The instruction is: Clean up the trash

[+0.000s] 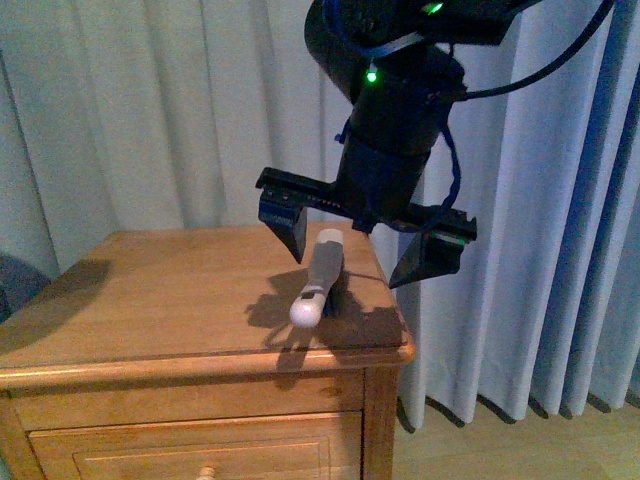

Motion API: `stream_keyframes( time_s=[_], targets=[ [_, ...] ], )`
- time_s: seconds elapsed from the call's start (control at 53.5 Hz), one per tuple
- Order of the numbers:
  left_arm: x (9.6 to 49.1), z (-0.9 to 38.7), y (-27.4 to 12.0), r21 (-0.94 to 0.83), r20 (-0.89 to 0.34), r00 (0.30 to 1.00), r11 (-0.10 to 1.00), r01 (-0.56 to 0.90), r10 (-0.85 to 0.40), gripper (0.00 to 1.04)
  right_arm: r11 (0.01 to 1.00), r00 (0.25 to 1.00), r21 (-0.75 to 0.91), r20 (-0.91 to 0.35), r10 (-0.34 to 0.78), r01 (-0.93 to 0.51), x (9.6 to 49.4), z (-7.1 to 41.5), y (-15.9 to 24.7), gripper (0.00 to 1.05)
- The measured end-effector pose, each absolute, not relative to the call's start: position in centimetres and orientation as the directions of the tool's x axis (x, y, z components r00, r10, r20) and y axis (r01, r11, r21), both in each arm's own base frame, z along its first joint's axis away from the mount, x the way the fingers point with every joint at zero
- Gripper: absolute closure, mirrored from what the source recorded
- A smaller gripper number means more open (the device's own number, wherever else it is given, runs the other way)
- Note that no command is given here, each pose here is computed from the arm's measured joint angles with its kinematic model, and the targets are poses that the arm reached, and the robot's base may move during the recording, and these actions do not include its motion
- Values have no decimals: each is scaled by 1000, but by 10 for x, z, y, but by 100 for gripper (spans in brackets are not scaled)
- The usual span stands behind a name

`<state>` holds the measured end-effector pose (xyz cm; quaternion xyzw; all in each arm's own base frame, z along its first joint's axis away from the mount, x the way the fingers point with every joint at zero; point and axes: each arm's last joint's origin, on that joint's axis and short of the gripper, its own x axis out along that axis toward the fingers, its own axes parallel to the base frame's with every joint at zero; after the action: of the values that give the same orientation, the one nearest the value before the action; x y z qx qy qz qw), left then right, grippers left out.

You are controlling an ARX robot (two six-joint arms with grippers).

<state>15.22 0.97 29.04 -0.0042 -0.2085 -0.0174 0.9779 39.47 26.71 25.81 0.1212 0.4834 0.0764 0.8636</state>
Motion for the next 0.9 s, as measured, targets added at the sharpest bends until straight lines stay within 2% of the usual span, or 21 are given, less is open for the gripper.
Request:
stream_keyframes(
  time_s=[0.598, 0.636, 0.785, 0.897],
  targets=[
    [152, 290, 10, -1, 408, 912, 999, 36, -32, 78, 952, 467, 306, -845, 260, 23, 418, 218, 295, 8],
    [152, 290, 10, -1, 408, 912, 999, 36, -32, 78, 952, 464, 305, -847, 259, 25, 418, 216, 296, 12],
    [152, 290, 10, -1, 408, 912, 999, 36, -32, 78, 952, 458, 305, -851, 256, 33, 419, 210, 298, 39],
    [152, 290, 10, -1, 408, 912, 999, 36, -32, 78, 947, 470, 319, -841, 268, 30, 420, 211, 299, 53]
  ],
)
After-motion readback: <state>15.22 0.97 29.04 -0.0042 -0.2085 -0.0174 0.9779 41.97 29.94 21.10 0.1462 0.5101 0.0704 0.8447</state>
